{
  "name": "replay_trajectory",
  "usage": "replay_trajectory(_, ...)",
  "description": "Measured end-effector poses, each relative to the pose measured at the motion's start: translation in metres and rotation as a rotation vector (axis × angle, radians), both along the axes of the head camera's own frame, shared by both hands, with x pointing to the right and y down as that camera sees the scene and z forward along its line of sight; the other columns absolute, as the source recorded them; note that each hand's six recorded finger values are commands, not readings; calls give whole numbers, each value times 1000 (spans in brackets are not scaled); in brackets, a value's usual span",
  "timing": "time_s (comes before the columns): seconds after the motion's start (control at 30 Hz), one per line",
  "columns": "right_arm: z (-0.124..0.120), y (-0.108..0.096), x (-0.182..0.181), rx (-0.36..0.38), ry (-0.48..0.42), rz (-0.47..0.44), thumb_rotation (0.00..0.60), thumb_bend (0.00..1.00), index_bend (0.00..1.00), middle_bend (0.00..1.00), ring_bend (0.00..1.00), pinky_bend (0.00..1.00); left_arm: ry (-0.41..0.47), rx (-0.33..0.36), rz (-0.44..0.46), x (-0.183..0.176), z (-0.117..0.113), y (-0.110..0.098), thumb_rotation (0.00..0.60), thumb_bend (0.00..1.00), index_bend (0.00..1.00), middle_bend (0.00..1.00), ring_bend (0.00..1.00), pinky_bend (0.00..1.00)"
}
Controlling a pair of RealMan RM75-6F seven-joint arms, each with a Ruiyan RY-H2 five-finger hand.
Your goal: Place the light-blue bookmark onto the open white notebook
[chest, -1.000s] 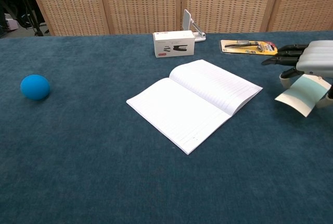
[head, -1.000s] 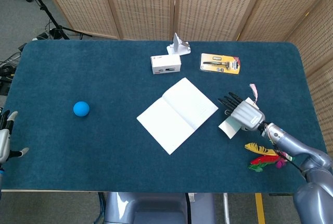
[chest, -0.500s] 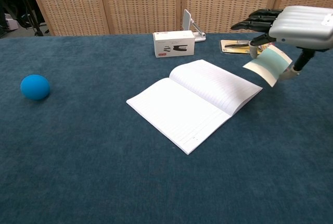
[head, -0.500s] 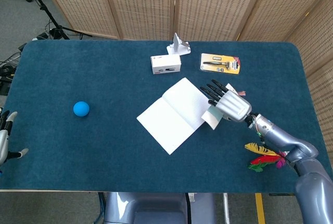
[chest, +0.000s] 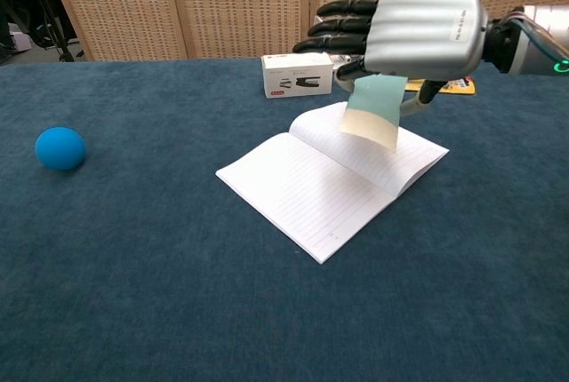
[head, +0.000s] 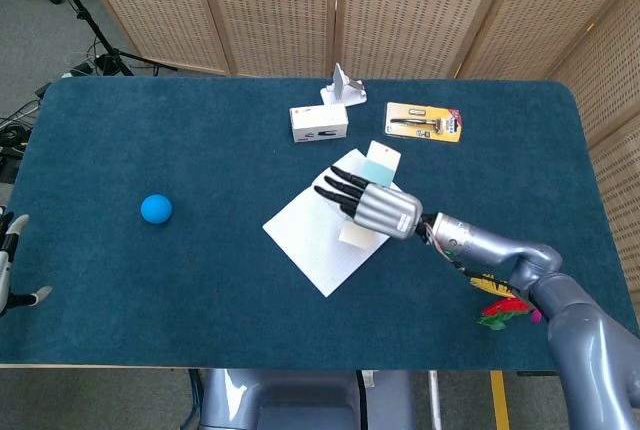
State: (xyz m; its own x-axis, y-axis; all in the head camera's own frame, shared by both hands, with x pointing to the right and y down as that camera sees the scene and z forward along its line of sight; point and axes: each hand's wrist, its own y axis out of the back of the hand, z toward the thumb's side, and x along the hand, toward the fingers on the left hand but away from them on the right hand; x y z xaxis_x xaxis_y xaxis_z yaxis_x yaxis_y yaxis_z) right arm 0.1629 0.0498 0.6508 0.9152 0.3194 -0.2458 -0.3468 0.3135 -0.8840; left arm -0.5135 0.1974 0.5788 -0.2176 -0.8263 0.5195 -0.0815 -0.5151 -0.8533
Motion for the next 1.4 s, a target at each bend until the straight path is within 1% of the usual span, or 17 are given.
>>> replay_trajectory(0.13, 2, 6, -17, 98, 61, -178, 600, 205, 588, 0, 0, 0, -1, -9, -6, -2, 3, -1, 600, 0, 0, 0, 0, 0)
replay_trajectory(0.27, 6, 7, -29, 156, 101, -287, 600, 257, 588, 0, 0, 0, -5, -16, -14, -4, 5, -3, 600, 0, 0, 0, 0, 0)
replay_trajectory(0.47, 19, 14, -43, 214, 176, -431, 600, 311, 588, 0, 0, 0, -10, -24, -29, -7, 8, -5, 600, 0, 0, 0, 0, 0)
replay_trajectory(0.57, 27, 20, -49, 219, 201, -480, 600, 311, 588, 0, 0, 0, -12, -30, -30, -7, 10, -6, 600, 0, 0, 0, 0, 0)
replay_trajectory(0.67, 32, 26, -55, 215, 212, -511, 600, 311, 588, 0, 0, 0, -15, -35, -34, -8, 11, -7, 600, 0, 0, 0, 0, 0)
replay_trajectory(0.83, 39, 33, -63, 210, 219, -537, 600, 316, 587, 0, 0, 0, -18, -39, -41, -10, 13, -9, 600, 0, 0, 0, 0, 0)
replay_trajectory(0.87, 40, 34, -64, 209, 221, -542, 600, 324, 544, 0, 0, 0, -18, -39, -42, -10, 13, -9, 600, 0, 0, 0, 0, 0)
replay_trajectory(0.9, 41, 35, -65, 209, 222, -546, 600, 327, 464, 0, 0, 0, -19, -38, -42, -10, 13, -9, 600, 0, 0, 0, 0, 0)
replay_trajectory(0.97, 42, 37, -67, 207, 223, -555, 600, 290, 124, 0, 0, 0, -20, -40, -43, -10, 13, -8, 600, 0, 0, 0, 0, 0)
replay_trajectory(1.0, 43, 38, -68, 206, 223, -556, 600, 263, 43, 0, 0, 0, -20, -41, -42, -10, 14, -8, 600, 0, 0, 0, 0, 0)
replay_trajectory(1.03, 43, 38, -68, 205, 222, -554, 600, 217, 0, 0, 0, 0, -21, -42, -41, -10, 14, -8, 600, 0, 0, 0, 0, 0)
replay_trajectory(1.07, 43, 38, -69, 204, 218, -548, 600, 186, 0, 0, 0, 0, -21, -42, -41, -10, 14, -8, 600, 0, 0, 0, 0, 0)
replay_trajectory(1.13, 41, 37, -71, 206, 202, -529, 600, 156, 0, 0, 0, 0, -22, -43, -41, -9, 14, -8, 600, 0, 0, 0, 0, 0)
replay_trajectory(1.27, 31, 31, -75, 224, 148, -482, 600, 156, 0, 0, 0, 0, -19, -45, -39, -8, 14, -8, 600, 0, 0, 0, 0, 0)
replay_trajectory(1.33, 26, 28, -73, 232, 139, -479, 600, 161, 0, 0, 0, 0, -16, -44, -37, -8, 13, -8, 600, 0, 0, 0, 0, 0)
replay_trajectory(1.4, 19, 24, -68, 236, 122, -466, 600, 209, 0, 0, 0, 0, -10, -42, -35, -7, 12, -7, 600, 0, 0, 0, 0, 0)
